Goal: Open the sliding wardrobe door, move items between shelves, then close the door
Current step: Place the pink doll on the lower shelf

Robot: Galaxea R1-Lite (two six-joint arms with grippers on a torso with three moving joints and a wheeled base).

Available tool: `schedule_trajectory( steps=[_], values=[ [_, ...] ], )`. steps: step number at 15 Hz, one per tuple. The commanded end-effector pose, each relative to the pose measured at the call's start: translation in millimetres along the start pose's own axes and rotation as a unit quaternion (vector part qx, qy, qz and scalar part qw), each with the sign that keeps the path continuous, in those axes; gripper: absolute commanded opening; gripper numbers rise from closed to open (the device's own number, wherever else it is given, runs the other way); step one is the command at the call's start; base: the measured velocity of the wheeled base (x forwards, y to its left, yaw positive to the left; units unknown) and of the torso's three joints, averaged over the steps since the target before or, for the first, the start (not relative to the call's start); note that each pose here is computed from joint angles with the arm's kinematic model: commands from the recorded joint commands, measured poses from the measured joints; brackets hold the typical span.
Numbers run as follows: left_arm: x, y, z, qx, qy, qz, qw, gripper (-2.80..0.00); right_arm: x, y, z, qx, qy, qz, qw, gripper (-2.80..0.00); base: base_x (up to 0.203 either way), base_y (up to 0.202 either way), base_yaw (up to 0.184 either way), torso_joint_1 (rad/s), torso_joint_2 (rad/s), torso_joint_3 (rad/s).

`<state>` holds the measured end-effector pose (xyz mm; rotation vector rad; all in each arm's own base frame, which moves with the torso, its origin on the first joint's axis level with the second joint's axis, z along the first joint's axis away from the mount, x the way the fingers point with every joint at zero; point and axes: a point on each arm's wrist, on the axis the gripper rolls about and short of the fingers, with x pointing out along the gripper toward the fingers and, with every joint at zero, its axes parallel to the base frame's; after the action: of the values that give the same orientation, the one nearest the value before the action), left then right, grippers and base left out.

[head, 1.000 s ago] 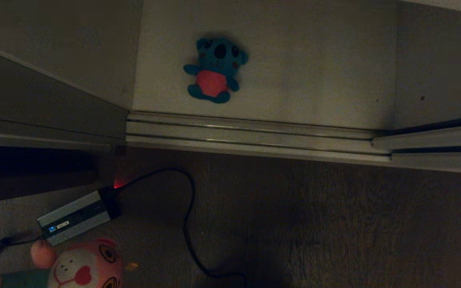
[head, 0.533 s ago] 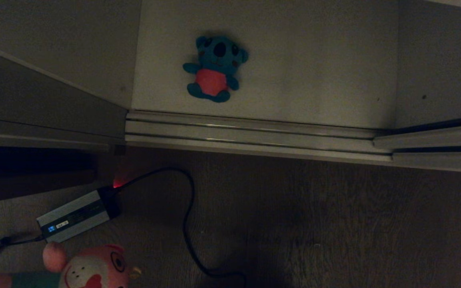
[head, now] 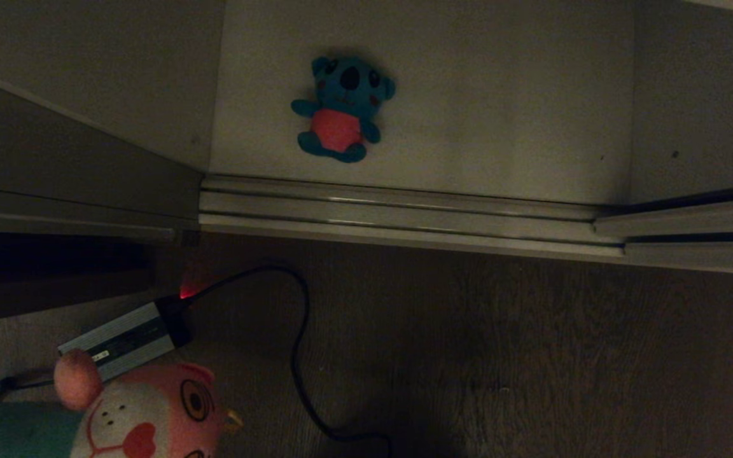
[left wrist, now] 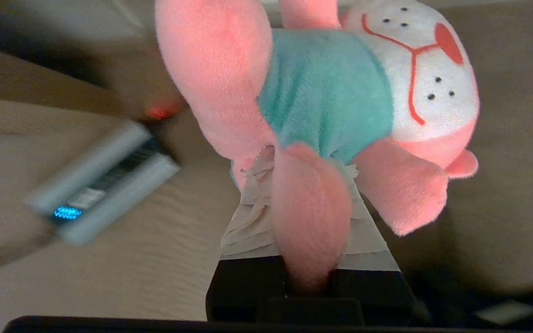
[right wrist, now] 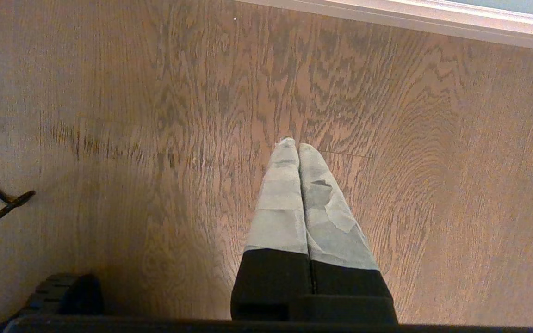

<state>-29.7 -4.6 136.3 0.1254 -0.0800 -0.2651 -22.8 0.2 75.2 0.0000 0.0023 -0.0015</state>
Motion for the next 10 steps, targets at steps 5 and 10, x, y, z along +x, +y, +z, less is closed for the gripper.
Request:
schedule_trajectory(
  steps=[5,10],
  values=[
    [87,21.7,48,-0.135,0.14,-0.129,0.9724,-2.8,0,0,-1,0.0,0.002,0.0,1.0,-2.8,0.0,0.0,0.0,0.0,0.0,0.0],
    [161,24.4,70,-0.165,0.183,-0.242,0.9384,-2.8,0,0,-1,0.0,0.002,0.0,1.0,-2.8,0.0,0.0,0.0,0.0,0.0,0.0]
  ],
)
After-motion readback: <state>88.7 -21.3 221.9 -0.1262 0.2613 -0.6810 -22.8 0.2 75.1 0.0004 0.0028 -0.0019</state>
